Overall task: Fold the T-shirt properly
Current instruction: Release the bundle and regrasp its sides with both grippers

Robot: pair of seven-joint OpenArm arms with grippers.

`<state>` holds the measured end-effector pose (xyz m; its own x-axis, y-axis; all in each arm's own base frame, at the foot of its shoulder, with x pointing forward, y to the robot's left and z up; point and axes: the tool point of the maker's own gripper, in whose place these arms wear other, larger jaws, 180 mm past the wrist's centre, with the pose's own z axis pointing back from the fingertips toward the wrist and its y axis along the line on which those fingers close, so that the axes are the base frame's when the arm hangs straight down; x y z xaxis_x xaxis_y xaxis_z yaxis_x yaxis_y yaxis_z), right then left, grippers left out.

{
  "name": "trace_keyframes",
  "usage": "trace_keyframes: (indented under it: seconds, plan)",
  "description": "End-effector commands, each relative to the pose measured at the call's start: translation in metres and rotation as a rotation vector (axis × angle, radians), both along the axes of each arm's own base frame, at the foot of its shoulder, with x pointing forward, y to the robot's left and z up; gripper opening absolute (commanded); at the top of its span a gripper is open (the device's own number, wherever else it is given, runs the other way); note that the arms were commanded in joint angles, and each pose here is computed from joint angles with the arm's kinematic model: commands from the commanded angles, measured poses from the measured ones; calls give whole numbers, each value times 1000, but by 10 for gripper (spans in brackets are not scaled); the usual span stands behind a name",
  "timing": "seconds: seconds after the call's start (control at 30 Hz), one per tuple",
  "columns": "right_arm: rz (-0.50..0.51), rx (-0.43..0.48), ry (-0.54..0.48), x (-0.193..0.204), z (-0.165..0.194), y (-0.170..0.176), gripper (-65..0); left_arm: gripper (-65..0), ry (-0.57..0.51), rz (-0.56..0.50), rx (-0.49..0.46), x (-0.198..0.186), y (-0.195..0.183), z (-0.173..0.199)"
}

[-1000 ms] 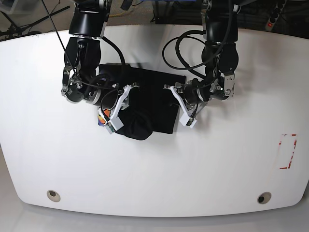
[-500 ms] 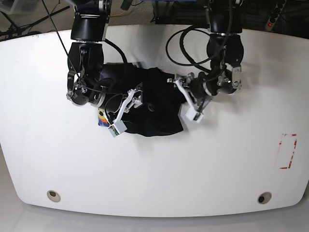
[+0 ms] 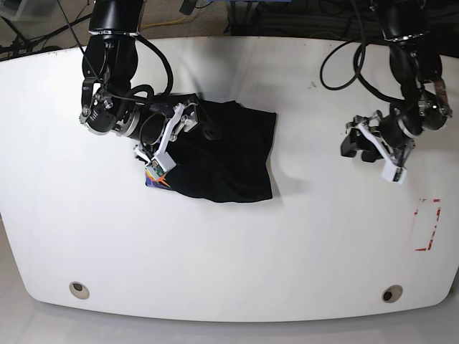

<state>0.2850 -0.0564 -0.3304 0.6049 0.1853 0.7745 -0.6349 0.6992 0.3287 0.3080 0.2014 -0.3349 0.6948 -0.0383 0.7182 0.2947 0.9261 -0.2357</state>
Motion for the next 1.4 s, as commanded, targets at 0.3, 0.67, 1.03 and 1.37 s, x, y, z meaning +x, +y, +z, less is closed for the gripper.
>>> trace_keyframes:
  seconds: [0.3, 0.67, 1.03, 1.37]
  plan:
    - [-127, -33, -61, 16, 13, -56, -95, -325, -84, -21, 62, 7, 30, 30]
    - [-32, 12, 20, 2, -8, -17, -113, -325, -98, -61, 34, 6, 13, 26]
    - [67, 141, -4, 4, 11, 55, -588, -325, -99, -63, 33, 5, 12, 26]
    - [249, 179, -22, -13, 25, 119, -94, -325, -109, -176, 42, 4, -23, 29]
